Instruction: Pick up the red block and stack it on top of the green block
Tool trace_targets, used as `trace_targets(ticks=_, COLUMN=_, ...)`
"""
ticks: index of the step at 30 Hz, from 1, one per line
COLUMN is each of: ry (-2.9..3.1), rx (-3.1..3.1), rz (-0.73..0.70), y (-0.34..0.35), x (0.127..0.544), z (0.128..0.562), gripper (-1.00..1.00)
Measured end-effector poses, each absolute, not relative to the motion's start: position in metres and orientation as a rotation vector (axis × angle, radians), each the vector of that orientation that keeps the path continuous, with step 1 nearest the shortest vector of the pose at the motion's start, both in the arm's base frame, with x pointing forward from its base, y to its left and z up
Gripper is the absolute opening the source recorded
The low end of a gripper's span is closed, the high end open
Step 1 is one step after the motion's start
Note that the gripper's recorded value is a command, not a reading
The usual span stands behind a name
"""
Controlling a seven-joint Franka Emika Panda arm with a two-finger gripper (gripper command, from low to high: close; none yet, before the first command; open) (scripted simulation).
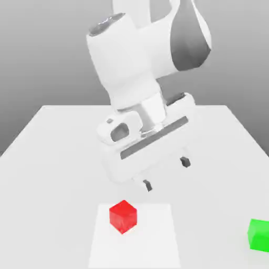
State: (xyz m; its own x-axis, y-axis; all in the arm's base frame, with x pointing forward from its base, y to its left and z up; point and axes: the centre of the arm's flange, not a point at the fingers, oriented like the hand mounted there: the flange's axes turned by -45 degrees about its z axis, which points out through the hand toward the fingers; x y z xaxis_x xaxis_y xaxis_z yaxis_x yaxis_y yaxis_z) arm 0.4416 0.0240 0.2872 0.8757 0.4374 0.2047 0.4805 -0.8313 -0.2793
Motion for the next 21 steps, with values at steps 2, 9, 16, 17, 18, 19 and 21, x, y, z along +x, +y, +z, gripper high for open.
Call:
trace_targets(ticks=2, ry=-0.730, rx=-2.736, rz=-0.144, y=0.022, x=0.433, z=0.265, gripper=0.00)
trace_targets(ticks=9, ry=-0.891, rx=-2.815, rz=-0.032, y=0.002, x=0.402, z=0.215, gripper=0.00)
trace_targets(ticks=16, ry=-1.085, rx=-2.925, rz=0.001, y=-0.029, x=0.377, z=0.209, gripper=0.00)
trace_targets(ticks=17, ry=-1.085, rx=-2.940, rz=-0.002, y=-0.035, x=0.376, z=0.208, gripper=0.00)
trace_targets(ticks=18, ry=-1.074, rx=-2.953, rz=-0.007, y=-0.041, x=0.376, z=0.207, gripper=0.00)
trace_targets(ticks=19, ry=-1.076, rx=-2.958, rz=-0.010, y=-0.042, x=0.377, z=0.204, gripper=0.00)
trace_targets(ticks=21, ry=-1.138, rx=-2.942, rz=-0.016, y=-0.029, x=0.379, z=0.199, gripper=0.00)
